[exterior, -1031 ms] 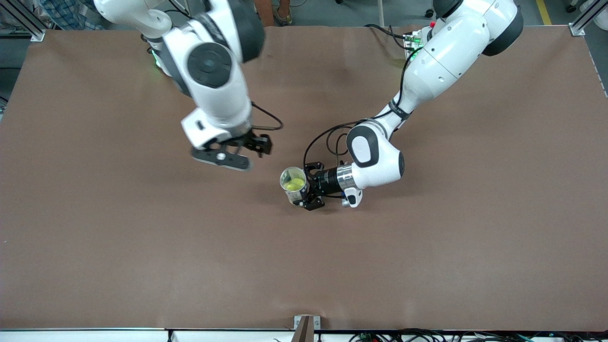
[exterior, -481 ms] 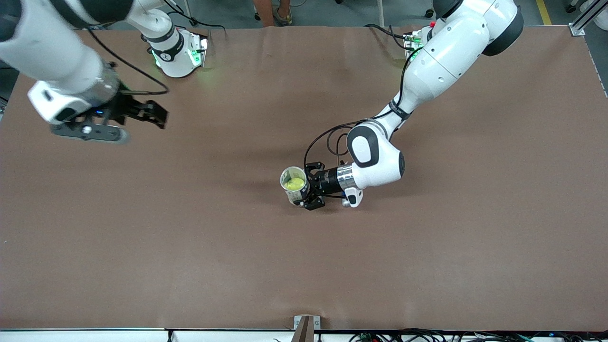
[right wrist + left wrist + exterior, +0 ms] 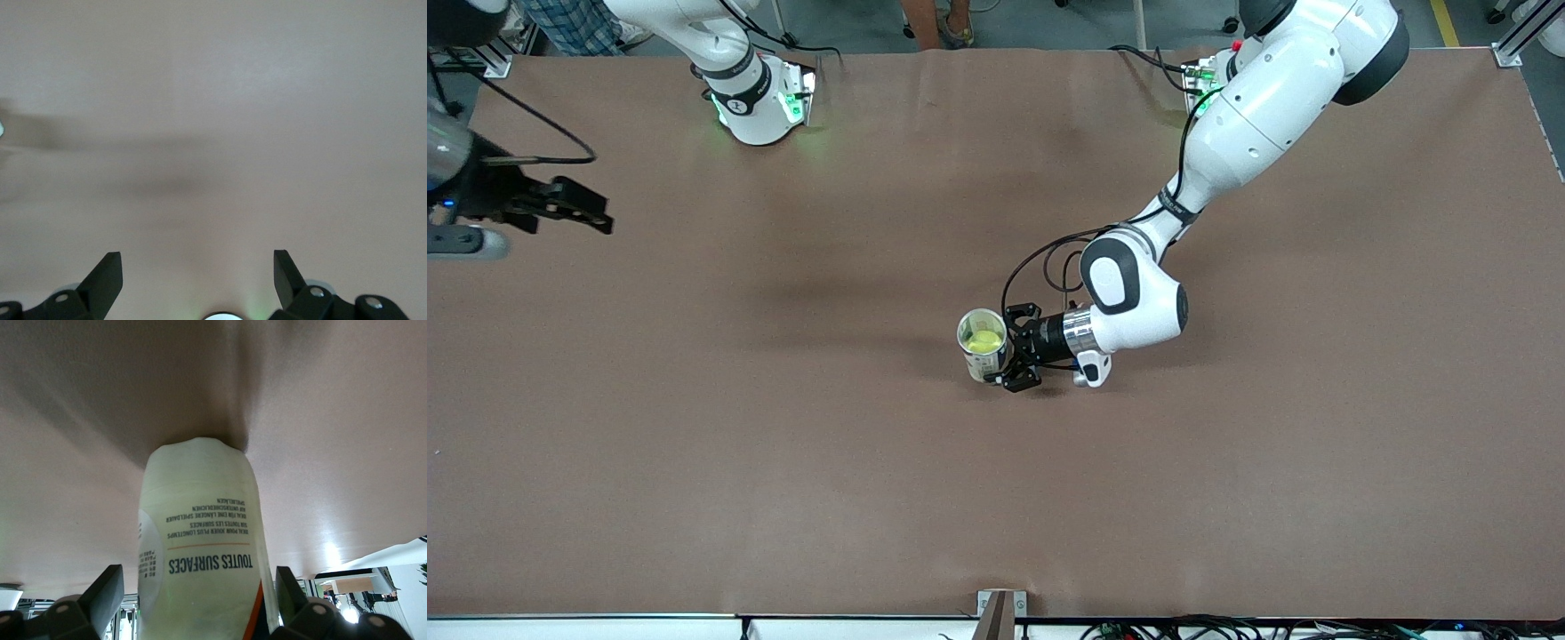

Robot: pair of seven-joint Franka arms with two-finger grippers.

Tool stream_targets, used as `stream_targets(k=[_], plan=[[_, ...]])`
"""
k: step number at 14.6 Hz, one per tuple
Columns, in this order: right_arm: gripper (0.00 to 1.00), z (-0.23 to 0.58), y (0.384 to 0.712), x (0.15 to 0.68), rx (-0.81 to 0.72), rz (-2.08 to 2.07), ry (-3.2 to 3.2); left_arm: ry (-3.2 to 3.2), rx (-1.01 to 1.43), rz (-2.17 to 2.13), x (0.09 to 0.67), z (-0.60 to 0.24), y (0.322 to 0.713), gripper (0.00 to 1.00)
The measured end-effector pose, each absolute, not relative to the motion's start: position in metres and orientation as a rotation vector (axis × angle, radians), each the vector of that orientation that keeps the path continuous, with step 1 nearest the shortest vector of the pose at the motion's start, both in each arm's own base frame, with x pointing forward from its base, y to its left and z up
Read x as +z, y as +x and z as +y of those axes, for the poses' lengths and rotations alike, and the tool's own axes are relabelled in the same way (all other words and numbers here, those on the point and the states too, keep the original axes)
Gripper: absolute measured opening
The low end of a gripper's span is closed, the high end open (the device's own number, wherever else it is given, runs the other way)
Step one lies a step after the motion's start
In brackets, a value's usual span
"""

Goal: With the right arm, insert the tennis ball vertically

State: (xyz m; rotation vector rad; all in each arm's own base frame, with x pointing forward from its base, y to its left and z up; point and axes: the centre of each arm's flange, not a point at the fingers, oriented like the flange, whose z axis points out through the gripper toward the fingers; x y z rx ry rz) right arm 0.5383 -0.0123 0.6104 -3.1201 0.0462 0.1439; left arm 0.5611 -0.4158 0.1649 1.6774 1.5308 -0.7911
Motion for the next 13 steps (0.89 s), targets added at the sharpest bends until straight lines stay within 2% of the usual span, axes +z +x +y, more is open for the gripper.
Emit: stream_targets(k=[7,13], plan=[[1.00,-0.031,0.545,0.634,-0.011,0.047,-3.183,1.719,-0.784,1.538,0.156,-0.398,0.559,1.00],[1.00,-0.046,0.546,0.666,-0.121,0.095,-3.184,1.750,-0.774,1.517,0.171,-0.375,0.563,1.00]])
